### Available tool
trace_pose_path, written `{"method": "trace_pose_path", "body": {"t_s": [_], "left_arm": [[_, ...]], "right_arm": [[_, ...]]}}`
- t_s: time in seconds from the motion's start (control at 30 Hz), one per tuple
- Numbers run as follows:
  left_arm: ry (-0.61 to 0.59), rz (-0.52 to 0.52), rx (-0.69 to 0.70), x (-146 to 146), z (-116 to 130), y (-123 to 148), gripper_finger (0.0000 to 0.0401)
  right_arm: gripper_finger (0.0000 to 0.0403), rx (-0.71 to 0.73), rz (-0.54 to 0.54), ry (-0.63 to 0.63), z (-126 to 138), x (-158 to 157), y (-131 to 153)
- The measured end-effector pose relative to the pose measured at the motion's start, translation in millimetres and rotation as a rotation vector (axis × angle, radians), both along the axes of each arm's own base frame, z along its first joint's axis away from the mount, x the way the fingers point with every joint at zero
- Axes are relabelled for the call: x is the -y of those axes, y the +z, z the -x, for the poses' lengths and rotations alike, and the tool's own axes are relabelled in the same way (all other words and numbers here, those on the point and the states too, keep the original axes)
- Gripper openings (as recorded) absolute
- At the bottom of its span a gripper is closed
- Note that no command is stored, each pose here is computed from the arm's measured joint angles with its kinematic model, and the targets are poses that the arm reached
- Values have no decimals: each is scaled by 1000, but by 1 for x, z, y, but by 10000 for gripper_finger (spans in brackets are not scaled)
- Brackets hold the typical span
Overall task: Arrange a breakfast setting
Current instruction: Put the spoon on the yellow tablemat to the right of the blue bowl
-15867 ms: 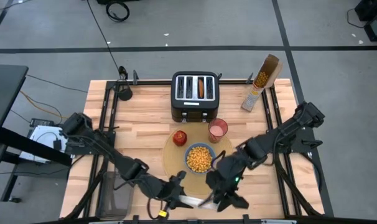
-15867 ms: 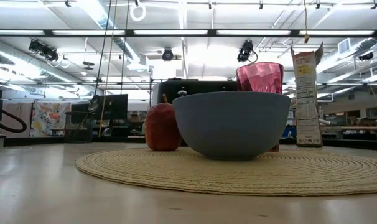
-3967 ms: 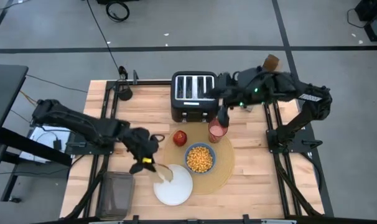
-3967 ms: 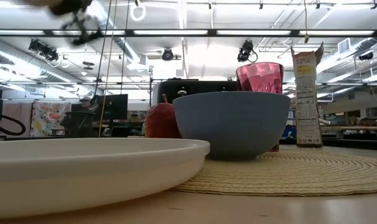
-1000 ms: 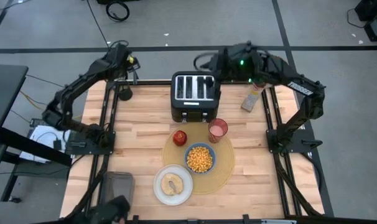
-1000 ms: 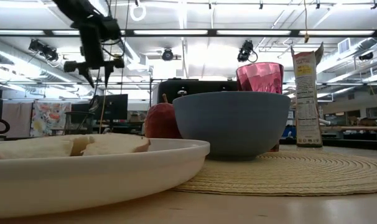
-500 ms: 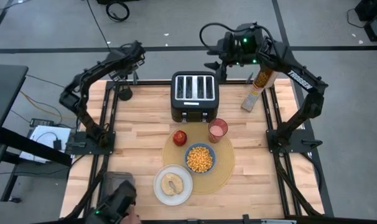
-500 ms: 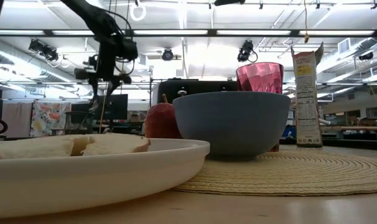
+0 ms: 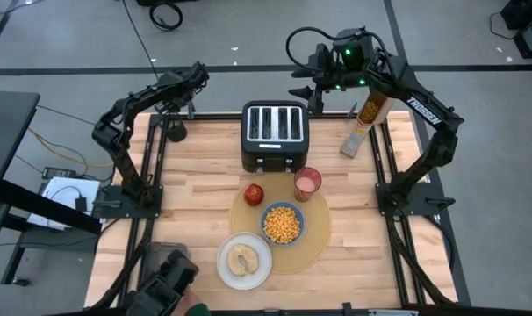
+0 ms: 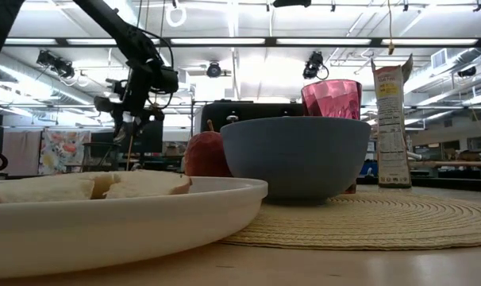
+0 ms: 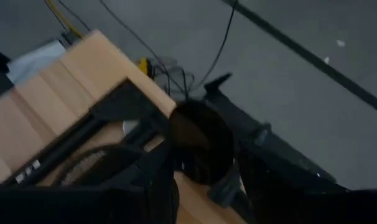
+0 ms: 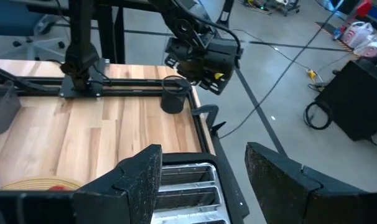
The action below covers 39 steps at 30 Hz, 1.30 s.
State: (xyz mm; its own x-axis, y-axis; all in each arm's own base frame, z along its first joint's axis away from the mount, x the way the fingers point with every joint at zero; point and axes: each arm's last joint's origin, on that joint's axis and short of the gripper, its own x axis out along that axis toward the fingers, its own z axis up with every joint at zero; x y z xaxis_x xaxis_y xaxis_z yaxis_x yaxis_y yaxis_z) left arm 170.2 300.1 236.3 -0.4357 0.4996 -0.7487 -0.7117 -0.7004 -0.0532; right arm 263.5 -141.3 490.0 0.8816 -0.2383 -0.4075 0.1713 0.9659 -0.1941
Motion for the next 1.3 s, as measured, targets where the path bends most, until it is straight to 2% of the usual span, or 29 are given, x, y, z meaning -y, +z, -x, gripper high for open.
{"method": "trace_pose_path", "body": {"t_s": [0.13,0.43,0.67,1.07,1.2,1.3], "left_arm": [[15,-18,-27,-1,2,1,156],[64,-43,-6,-3,6,1,66],[66,-29,-18,-1,7,1,25],[63,-92,-8,15,18,33,11],[36,-122,11,29,19,53,11],[-38,-162,19,41,19,77,10]], "right_arm": [[236,2,-4,9,0,0,0],[236,-2,12,16,0,0,0],[236,-5,23,21,0,0,0],[236,-3,37,25,0,0,0],[236,23,53,25,-1,1,3],[236,42,59,36,-2,1,5]]}}
